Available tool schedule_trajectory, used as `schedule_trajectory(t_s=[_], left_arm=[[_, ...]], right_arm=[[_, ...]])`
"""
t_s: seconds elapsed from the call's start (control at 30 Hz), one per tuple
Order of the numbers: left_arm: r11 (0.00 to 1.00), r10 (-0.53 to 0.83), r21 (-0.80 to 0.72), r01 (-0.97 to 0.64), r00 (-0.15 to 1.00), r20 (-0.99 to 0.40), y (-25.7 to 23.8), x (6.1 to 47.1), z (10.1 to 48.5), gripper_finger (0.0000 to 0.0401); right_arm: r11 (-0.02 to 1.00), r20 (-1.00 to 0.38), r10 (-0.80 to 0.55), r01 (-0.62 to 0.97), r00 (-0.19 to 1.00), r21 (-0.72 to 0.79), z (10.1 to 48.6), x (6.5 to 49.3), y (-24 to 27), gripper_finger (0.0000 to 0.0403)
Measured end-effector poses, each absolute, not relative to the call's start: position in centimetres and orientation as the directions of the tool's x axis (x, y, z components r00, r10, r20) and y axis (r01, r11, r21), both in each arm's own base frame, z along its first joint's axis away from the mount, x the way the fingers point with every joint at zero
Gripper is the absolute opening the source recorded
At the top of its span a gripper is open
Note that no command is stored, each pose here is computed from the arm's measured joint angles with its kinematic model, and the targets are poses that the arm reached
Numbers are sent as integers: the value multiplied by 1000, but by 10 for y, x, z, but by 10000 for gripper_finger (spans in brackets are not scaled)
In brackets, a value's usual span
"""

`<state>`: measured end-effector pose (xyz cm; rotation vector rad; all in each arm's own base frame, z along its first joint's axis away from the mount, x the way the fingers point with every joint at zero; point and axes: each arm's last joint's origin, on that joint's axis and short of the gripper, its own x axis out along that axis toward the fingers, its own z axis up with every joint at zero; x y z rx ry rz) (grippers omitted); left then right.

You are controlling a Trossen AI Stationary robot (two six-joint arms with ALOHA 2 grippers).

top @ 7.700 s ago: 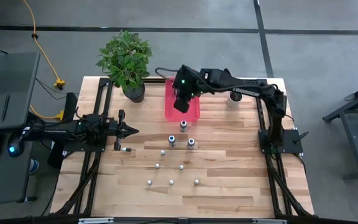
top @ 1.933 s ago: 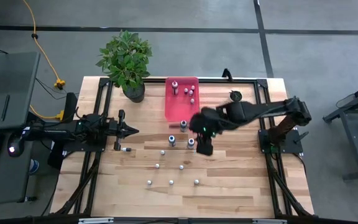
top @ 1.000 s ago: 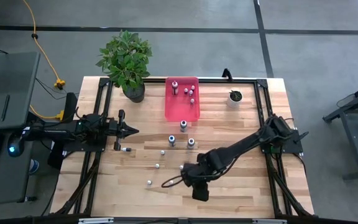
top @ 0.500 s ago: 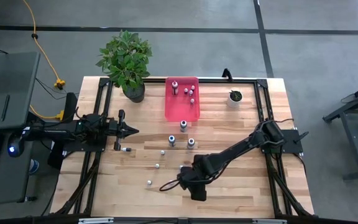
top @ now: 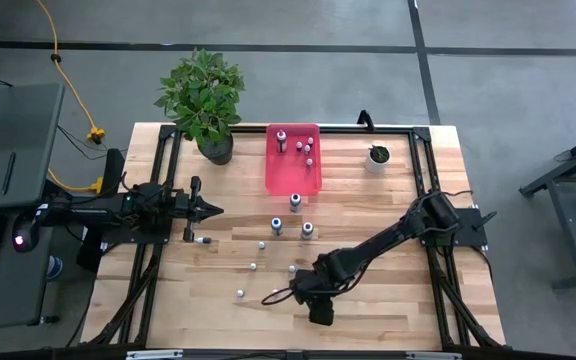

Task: Pick & Place food coloring
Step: Put the green food coloring bottle into the pink bin

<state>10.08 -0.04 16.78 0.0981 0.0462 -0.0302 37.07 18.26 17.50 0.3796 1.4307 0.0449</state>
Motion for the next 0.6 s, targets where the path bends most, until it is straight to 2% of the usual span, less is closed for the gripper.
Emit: schedule_trajectory(t_s=[0.4,0.6], left_arm=[[995,-28,97,32,998,-48,0,101,168,0],[995,-28,97,32,998,-48,0,101,168,0]], right_arm=[[957,-963,172,195,209,213,171,372,179,198],[960,-963,163,192,216,205,171,372,179,178]])
